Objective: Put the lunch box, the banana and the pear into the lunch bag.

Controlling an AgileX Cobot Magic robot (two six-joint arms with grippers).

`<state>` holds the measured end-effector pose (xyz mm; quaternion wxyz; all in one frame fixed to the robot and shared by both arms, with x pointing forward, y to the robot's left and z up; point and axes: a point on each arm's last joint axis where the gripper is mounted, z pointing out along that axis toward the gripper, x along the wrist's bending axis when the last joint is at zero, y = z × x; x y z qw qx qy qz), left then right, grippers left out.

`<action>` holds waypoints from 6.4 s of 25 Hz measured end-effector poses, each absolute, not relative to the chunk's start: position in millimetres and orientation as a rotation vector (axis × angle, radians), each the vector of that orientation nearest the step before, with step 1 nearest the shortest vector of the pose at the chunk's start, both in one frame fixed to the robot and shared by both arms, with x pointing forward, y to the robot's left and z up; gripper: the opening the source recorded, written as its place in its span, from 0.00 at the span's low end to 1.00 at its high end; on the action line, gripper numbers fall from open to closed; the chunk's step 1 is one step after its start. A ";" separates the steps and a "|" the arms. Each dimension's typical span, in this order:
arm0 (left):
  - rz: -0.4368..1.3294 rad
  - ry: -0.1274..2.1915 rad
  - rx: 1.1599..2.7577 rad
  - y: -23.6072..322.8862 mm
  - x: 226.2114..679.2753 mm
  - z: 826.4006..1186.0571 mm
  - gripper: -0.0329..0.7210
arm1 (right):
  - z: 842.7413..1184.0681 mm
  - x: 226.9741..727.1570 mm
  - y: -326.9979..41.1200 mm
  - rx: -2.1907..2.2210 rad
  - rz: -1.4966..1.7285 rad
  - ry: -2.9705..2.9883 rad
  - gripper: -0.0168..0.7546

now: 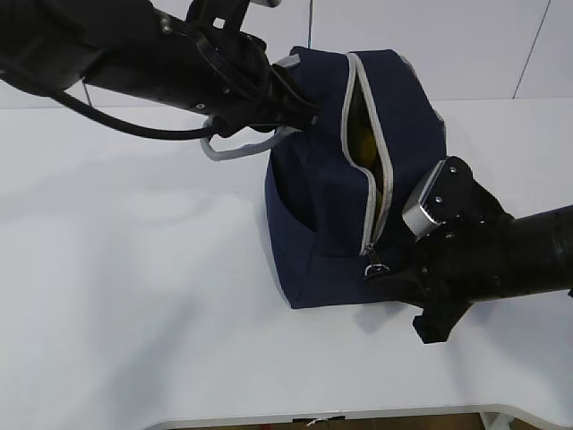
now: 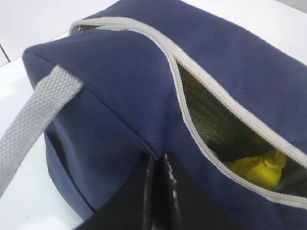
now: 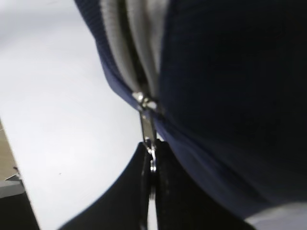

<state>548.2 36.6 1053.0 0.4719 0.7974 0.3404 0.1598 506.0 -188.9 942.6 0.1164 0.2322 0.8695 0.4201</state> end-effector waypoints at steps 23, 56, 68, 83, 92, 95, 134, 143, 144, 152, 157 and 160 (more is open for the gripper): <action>0.402 0.835 1.944 36.8 549.0 1053.6 0.02 | 995.0 497.2 -190.4 0.739 1.164 2.678 0.05; 0.420 0.838 1.929 37.2 550.3 1054.7 0.02 | 1092.5 518.4 -192.7 0.730 0.940 2.846 0.05; 0.413 0.851 1.918 37.1 550.5 1055.1 0.02 | 1115.0 522.0 -191.6 0.867 0.950 2.849 0.05; 0.292 0.921 1.916 45.4 551.0 1054.9 0.65 | 1097.7 519.7 -163.2 0.733 0.813 2.968 0.05; 0.252 0.997 1.821 86.1 543.4 1085.7 0.70 | 1097.7 519.7 -163.3 0.737 0.812 2.968 0.05; 0.246 1.010 1.787 96.4 526.8 1092.7 0.70 | 1097.7 519.7 -163.3 0.737 0.812 2.968 0.05; 0.111 0.661 1.950 64.1 475.1 1003.6 0.42 | 1100.5 517.4 -155.6 0.719 0.913 2.975 0.05; 0.113 0.658 1.951 64.1 475.1 1003.6 0.03 | 1100.5 517.2 -155.7 0.719 0.913 2.977 0.05; 0.113 0.658 1.951 64.1 475.1 1003.6 0.02 | 1100.5 517.2 -155.7 0.719 0.913 2.977 0.05; 0.113 0.659 1.949 64.1 475.2 1003.6 0.02 | 1109.7 520.9 -157.2 0.788 0.887 2.938 0.05; 0.112 0.661 1.948 64.0 475.3 1003.7 0.02 | 1128.4 525.2 -158.4 0.912 0.888 2.865 0.05; 0.113 0.661 1.947 64.0 475.3 1003.8 0.02 | 1134.3 525.8 -158.1 0.980 0.904 2.840 0.05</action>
